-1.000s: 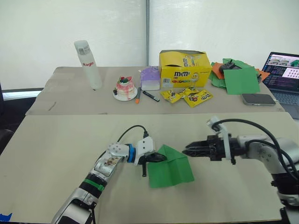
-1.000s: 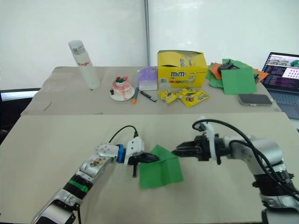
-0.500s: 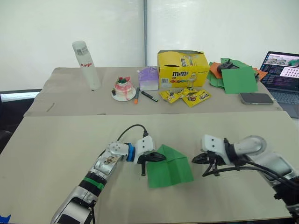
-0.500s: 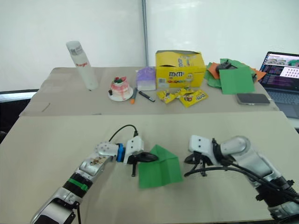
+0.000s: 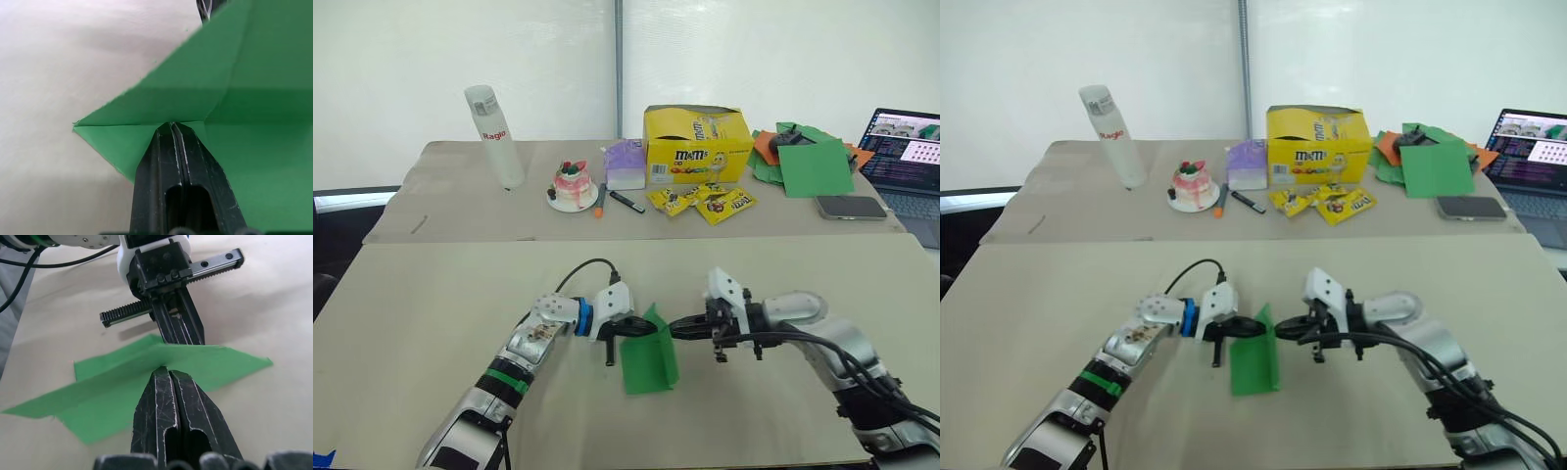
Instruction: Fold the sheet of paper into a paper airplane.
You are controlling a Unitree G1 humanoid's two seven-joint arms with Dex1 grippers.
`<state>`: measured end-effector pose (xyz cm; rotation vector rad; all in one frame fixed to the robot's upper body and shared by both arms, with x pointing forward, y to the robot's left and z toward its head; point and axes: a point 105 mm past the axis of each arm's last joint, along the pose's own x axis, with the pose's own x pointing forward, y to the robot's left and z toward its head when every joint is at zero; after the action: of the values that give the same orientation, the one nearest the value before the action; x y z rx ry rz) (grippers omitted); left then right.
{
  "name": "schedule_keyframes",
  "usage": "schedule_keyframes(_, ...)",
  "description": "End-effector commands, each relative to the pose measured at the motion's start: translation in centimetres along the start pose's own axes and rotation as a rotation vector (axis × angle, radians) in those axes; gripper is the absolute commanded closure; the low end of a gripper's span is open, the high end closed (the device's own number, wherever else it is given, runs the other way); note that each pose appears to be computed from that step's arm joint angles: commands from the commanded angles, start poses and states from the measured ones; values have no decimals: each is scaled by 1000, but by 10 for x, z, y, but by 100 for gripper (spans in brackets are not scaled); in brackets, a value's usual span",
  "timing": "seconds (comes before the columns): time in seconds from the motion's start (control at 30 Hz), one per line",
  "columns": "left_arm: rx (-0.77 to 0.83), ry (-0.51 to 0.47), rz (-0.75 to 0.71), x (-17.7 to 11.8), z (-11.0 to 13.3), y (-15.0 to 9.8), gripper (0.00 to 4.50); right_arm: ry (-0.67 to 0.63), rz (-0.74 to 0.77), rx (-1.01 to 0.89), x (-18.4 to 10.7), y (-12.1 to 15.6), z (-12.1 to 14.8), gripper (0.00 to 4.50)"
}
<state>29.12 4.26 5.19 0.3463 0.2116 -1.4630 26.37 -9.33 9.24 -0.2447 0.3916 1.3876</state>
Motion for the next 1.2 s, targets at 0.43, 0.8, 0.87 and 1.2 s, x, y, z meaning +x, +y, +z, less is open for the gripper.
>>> schedule_keyframes(0.43,-132,-200,192,-37,33,42,450,39,-71,77,32,-14,-32,447)
schedule_keyframes(0.8,-148,-232,99,-29,35,18,450,38,-183,94,30,-26,-40,447)
schedule_keyframes(0.87,-150,-223,105,-29,31,16,450,21,-194,89,28,-28,-38,447)
schedule_keyframes(1.2,-126,-125,54,-16,9,-5,450,-13,-253,119,24,-39,-36,447)
